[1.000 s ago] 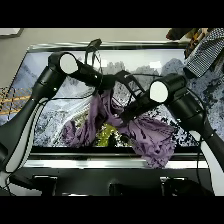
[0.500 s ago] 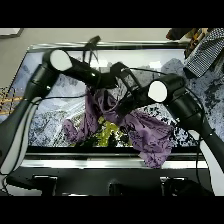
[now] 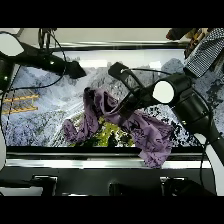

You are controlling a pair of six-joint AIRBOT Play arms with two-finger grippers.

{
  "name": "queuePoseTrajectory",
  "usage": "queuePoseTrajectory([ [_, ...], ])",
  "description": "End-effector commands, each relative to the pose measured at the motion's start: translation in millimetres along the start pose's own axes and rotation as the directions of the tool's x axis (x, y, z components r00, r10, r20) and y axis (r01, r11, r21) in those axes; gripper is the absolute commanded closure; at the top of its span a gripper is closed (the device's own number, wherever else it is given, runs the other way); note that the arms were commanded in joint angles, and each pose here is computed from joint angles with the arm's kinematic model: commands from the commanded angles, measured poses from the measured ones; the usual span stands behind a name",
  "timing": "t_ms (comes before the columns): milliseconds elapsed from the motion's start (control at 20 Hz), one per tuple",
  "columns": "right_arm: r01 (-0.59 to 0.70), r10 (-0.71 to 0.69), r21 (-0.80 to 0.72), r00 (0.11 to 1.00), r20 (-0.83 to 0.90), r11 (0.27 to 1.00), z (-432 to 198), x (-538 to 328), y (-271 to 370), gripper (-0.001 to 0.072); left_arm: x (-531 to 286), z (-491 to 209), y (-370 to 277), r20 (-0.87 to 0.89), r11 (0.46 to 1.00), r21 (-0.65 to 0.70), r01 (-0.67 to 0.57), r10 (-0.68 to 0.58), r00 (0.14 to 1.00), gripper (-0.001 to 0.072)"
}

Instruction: Fold the clothes and pants, and hang the long-sleeved shirts on hangers.

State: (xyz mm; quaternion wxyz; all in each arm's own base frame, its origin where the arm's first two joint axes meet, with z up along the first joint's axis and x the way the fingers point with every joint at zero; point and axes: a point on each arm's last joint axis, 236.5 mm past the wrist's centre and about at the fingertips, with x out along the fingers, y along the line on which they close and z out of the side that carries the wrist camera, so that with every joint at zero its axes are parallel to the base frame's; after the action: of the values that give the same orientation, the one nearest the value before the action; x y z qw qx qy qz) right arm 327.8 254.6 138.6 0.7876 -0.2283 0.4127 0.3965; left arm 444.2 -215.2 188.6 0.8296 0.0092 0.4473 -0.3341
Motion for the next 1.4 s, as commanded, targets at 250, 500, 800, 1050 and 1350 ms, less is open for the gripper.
queuePoseTrajectory([
  [250, -0.001, 0.000, -0.182, 1.000, -0.006, 0.983, -2, -1, 0, 0.0662, 53, -90, 3, -0.260, 0.921, 0.336, 0.196, -0.110, 0.959, 0.0035],
  [500, -0.025, 0.018, -0.191, 0.999, -0.043, 0.981, -10, -1, 4, 0.0662, 58, -98, 4, -0.275, 0.813, 0.525, 0.252, -0.118, 0.954, 0.0038],
  [800, -0.084, 0.073, -0.173, 0.995, -0.068, 0.981, -16, -2, 18, 0.0663, 71, -93, 4, -0.254, 0.756, 0.599, 0.263, -0.133, 0.958, 0.0043],
  [1050, -0.090, 0.081, -0.170, 0.995, -0.059, 0.981, -14, -2, 19, 0.0663, 87, -99, -15, -0.285, 0.713, 0.624, 0.321, -0.175, 0.942, 0.0061],
  [1350, -0.098, 0.084, -0.171, 0.993, -0.086, 0.980, -21, -3, 20, 0.0663, 76, -110, -21, -0.337, 0.719, 0.589, 0.369, -0.197, 0.921, 0.0680],
])
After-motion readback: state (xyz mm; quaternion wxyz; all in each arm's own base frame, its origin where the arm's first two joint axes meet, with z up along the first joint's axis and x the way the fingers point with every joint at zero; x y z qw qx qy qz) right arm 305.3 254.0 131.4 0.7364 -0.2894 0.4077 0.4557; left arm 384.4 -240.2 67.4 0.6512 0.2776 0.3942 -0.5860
